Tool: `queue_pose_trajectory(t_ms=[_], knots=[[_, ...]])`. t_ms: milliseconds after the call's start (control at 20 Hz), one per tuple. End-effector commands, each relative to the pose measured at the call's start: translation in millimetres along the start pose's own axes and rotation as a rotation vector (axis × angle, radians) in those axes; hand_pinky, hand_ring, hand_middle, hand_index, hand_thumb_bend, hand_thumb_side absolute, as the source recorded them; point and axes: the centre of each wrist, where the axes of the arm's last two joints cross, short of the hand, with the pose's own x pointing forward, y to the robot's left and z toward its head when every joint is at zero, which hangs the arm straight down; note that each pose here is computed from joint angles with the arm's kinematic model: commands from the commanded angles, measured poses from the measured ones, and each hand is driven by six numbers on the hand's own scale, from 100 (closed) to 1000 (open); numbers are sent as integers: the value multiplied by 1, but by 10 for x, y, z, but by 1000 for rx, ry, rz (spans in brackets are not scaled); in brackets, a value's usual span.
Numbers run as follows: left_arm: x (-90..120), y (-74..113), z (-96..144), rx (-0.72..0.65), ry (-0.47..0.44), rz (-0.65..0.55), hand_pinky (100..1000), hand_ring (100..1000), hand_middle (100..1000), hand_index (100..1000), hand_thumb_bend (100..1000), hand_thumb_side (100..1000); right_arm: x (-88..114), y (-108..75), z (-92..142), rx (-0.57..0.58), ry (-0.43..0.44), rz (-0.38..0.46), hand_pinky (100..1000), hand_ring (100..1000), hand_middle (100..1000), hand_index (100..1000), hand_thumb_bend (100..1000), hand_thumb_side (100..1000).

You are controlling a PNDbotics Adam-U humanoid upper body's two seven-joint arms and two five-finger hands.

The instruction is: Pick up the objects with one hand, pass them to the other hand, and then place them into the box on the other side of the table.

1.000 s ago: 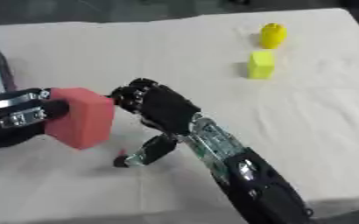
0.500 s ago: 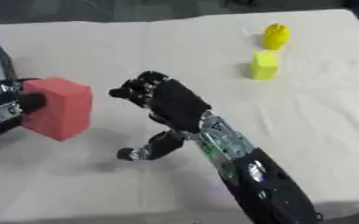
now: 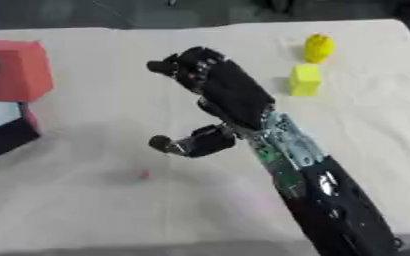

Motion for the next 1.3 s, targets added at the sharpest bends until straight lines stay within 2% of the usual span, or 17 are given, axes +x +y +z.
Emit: queue_pose_trajectory(t_ms=[50,200,300,350,400,450,500,600,750,950,1000,1100,1150,1200,1300], knots=[[-257,484,56,301,108,-203,880,516,379,725,100,362,-96,-274,46,-50,32,59,769,660,708,897,499,598],[-595,830,121,534,236,-395,869,550,438,757,100,354,-129,-332,140,-47,64,74,770,658,706,898,491,601],[-792,999,182,626,326,-578,875,654,552,831,100,159,-138,-328,191,-37,79,71,771,656,704,898,486,603],[-896,1059,221,632,382,-694,901,762,693,889,144,338,-140,-321,213,-31,84,68,772,656,704,899,483,604],[-995,1108,258,615,443,-809,944,833,779,922,319,618,-143,-314,234,-24,87,66,772,656,705,899,481,605],[-1072,1153,287,593,496,-903,976,871,815,940,380,752,-148,-309,253,-17,90,65,772,656,705,900,479,606],[-1114,1189,305,578,529,-966,1000,907,848,957,420,849,-154,-307,268,-11,93,65,772,656,705,900,478,607],[-1120,1255,327,565,555,-1043,1000,952,907,994,440,950,-175,-313,299,-2,100,71,772,657,706,901,474,608],[-1004,1314,319,556,526,-1096,1000,967,947,1000,444,991,-222,-340,343,3,119,88,772,658,706,902,475,608],[-750,1297,256,482,432,-1104,1000,979,970,1000,431,959,-294,-388,375,1,145,112,772,657,706,903,475,608],[-693,1275,235,428,409,-1095,1000,984,976,1000,436,929,-311,-396,382,2,151,116,772,657,705,903,476,608],[-578,1249,204,296,370,-1084,1000,995,989,1000,460,786,-337,-405,395,3,161,120,772,657,705,903,475,608],[-518,1249,194,236,355,-1086,1000,996,990,1000,460,772,-346,-406,403,5,165,121,772,656,705,904,475,608],[-453,1248,180,192,336,-1086,1000,995,984,1000,438,708,-356,-403,413,8,170,120,773,654,704,905,474,608],[-316,1222,145,170,268,-1056,1000,986,959,1000,306,638,-386,-398,433,13,181,115,776,655,707,908,474,603]])
